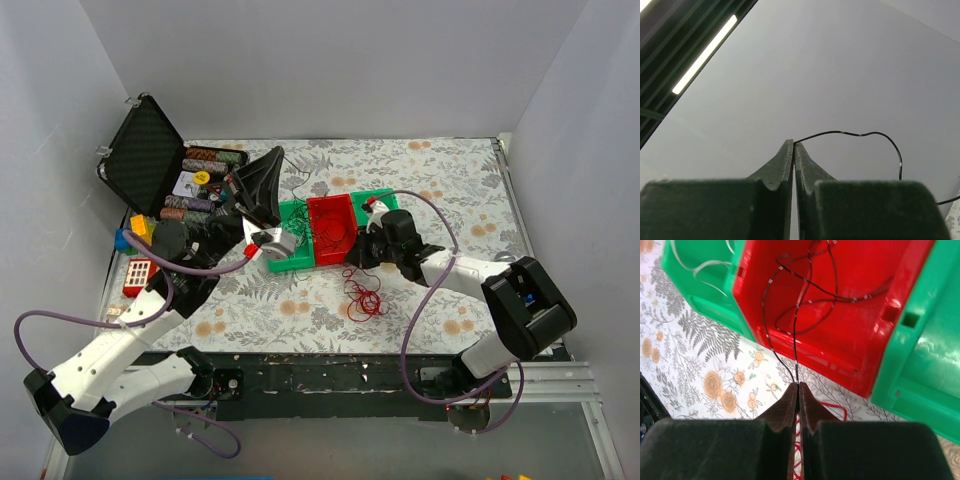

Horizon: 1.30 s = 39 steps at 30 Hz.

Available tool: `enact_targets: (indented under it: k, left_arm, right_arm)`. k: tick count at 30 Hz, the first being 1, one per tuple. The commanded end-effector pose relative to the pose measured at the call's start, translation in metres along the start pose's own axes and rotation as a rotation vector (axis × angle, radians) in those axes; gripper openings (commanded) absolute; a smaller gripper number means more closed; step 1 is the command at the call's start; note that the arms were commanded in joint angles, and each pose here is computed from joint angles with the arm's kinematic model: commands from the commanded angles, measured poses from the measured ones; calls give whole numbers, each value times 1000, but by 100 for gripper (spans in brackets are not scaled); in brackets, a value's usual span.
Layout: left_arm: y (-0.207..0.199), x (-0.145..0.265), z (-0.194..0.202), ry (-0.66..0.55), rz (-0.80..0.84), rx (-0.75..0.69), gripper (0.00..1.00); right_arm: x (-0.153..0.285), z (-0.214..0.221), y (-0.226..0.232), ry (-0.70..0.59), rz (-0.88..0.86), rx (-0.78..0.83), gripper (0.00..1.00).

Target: Untangle the cables

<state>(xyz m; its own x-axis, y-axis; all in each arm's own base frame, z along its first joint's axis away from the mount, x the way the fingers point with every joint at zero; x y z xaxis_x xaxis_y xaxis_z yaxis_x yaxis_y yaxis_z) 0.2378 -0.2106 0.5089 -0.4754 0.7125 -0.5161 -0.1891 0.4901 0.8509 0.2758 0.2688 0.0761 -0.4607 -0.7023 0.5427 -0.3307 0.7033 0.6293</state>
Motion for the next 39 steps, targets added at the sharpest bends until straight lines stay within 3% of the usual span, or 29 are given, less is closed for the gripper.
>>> enact_targets:
  k: [1,13,26,30,36,39]
  left_arm:
    - [3,6,-3,-6,-1,-16,0]
    - [8,10,-4,-4,-6,-26,0]
    - [5,12,-4,-4,7,-33,0]
    - [5,10,-4,-6,5,-33,0]
    - [6,10,-5,-6,7,-33,0]
    - [8,10,-5,-8,4,-33,0]
  right_arm:
    - [5,-41,31,-109,-48,96,7]
    - [-22,-103,39,-205,60,209,2]
    - [-56,-111,5,-168,374,379,2]
    - [-67,-107,5,-131,424,398,13]
    - [-82,-109,16,-124,431,400,44]
    - [-78,-113,21,-140,424,380,48]
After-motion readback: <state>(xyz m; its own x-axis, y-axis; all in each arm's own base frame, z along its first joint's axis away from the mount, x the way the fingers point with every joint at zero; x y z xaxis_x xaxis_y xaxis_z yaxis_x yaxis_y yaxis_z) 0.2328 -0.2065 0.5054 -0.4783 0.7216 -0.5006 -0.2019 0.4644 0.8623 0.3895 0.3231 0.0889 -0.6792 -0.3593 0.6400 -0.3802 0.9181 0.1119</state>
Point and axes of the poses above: each gripper's point midway between its finger pads, its own x axis back along the fingers, its own y axis along the line the jaws close on, z = x × y, the point moved 1 cm from there along x, back along the fingers, and after that the axes turned 11 degrees about -x, right-handed, at the moved point
